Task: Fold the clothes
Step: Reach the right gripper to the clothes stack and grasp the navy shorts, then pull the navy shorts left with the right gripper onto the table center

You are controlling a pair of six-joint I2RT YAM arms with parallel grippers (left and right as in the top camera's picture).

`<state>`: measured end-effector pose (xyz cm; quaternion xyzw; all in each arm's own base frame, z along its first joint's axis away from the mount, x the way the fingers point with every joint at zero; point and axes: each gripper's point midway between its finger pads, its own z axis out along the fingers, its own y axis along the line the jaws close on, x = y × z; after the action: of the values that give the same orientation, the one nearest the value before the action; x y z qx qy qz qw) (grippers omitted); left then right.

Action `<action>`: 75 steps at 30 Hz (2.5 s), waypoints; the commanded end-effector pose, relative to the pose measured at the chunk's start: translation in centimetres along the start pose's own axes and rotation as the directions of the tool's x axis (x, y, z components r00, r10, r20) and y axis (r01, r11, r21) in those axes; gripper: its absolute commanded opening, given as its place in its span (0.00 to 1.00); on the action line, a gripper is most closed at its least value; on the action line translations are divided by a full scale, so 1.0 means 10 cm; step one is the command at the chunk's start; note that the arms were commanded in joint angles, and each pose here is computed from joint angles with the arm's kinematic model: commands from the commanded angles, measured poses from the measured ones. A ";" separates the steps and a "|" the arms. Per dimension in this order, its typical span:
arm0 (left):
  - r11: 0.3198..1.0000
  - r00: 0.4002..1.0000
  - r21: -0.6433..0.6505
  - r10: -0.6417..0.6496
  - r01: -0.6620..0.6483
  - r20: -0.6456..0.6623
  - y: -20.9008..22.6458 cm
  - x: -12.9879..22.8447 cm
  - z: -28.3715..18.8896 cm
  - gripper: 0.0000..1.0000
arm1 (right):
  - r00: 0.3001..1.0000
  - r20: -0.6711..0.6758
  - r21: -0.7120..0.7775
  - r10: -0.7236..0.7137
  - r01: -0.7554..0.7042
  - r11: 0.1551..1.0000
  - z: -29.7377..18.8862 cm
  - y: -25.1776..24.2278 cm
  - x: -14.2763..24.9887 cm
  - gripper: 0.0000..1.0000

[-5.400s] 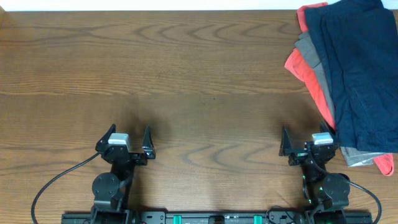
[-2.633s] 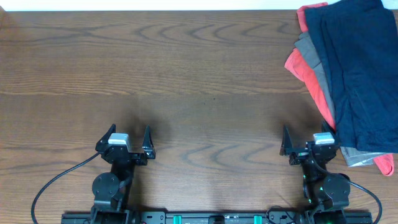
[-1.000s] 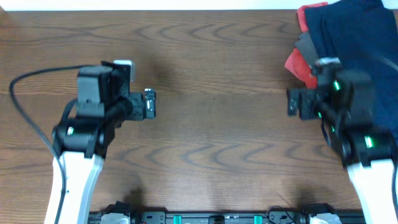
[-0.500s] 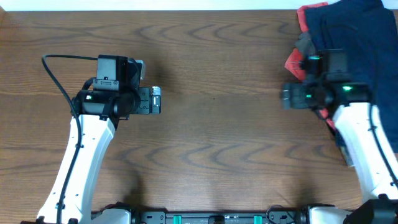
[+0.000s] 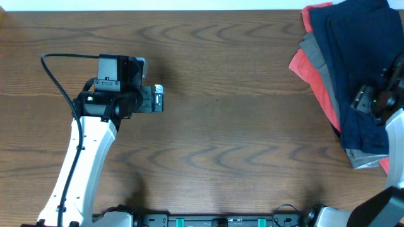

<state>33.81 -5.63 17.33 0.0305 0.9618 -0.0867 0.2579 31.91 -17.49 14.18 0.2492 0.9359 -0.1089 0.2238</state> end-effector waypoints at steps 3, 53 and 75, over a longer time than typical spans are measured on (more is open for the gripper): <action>1.000 1.000 0.008 -0.026 0.026 0.013 -0.01 -0.05 -0.04 0.98 | 0.998 -0.063 -0.033 0.022 -0.024 0.999 0.32 -0.11 0.03 0.72; 1.000 0.998 0.006 -0.029 0.028 0.050 0.02 -0.16 -0.06 0.98 | 0.996 -0.084 -0.197 -0.034 0.017 0.980 0.42 0.26 -0.09 0.01; 0.953 0.946 -0.128 -0.243 0.274 0.214 0.93 -0.26 -0.79 0.98 | 0.754 0.414 -0.683 -0.510 0.628 0.372 -1.66 4.27 1.04 0.01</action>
<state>33.07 4.24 23.49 -0.1142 0.9334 -0.0485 0.3366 41.30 23.82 21.86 -0.1965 0.8937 0.2003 0.3501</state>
